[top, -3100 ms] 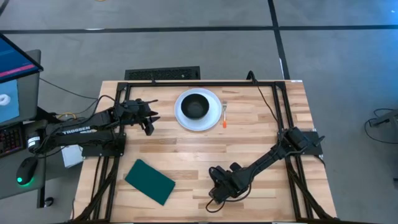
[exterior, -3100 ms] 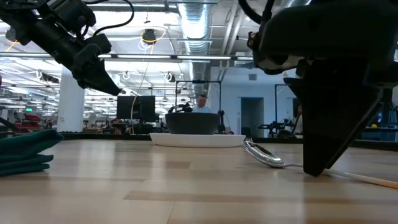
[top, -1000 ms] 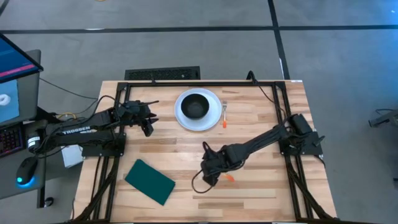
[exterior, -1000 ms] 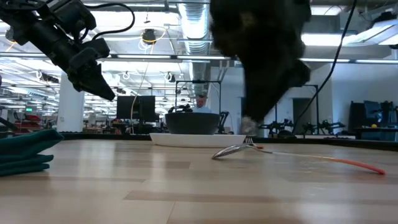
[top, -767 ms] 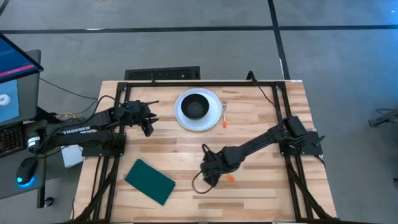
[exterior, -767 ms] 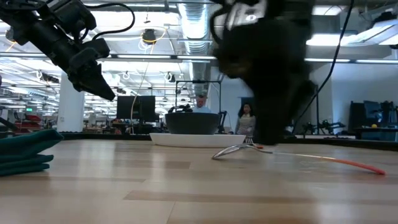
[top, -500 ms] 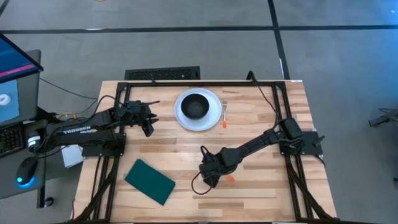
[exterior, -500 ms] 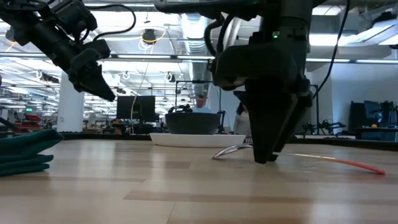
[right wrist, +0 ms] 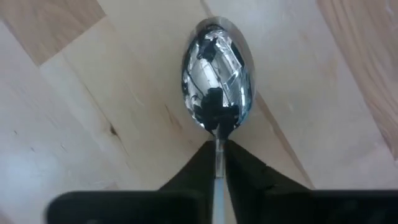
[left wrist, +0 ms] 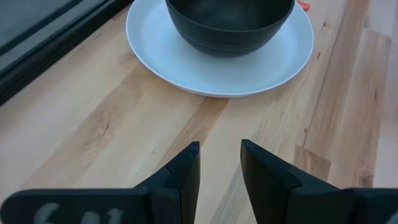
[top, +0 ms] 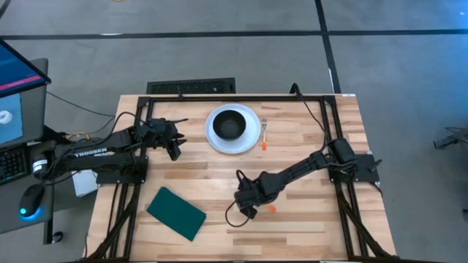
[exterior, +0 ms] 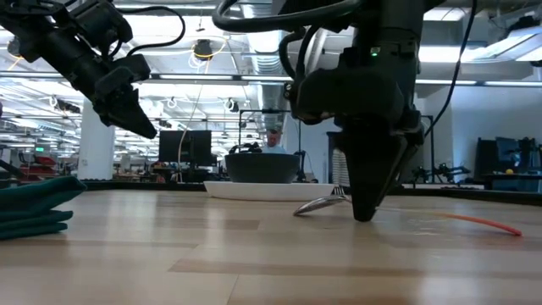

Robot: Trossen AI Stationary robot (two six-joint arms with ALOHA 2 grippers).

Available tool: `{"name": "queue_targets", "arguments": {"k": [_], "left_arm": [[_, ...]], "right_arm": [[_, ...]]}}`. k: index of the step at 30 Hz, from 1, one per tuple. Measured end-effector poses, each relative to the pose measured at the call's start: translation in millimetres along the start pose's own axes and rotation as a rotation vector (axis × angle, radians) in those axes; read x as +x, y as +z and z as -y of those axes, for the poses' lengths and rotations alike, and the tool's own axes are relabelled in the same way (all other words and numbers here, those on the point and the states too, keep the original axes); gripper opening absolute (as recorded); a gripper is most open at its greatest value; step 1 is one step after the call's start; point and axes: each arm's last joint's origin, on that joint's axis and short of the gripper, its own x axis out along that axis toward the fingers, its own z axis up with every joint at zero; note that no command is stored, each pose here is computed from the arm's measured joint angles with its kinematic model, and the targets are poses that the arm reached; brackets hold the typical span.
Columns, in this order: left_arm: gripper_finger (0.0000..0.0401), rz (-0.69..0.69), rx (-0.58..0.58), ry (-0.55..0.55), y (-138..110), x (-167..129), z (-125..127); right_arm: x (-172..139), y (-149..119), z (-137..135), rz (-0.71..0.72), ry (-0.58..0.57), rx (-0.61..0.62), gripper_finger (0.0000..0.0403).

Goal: Set table place
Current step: Place the fork into the black bowl, then place the 2nd spoon with the orange handle into the black bowl

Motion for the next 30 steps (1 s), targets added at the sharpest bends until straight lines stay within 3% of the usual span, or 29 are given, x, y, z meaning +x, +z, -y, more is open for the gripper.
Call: {"name": "queue_targets", "arguments": {"k": [3,11,16,23,30], "left_arm": [[0.0106,0.0,0.0,0.0,0.0,0.0,0.0],[0.0106,0.0,0.0,0.0,0.0,0.0,0.0],[0.0106,0.0,0.0,0.001,0.0,0.0,0.0],[0.0106,0.0,0.0,0.001,0.0,0.0,0.0],[0.0106,0.0,0.0,0.001,0.0,0.0,0.0]], "right_arm": [[0.0,0.5,0.0,0.029,-0.021,0.005,0.0027],[-1.6,3.6,2.2,0.033,-0.037,0.005,0.0028],[-18.7,14.2,5.8,0.029,-0.125,-0.034,0.0028],[-66.7,42.7,19.2,0.052,-0.27,-0.115,0.0028],[-143.7,88.0,61.9,0.137,-0.474,-0.163,0.0028]]}}
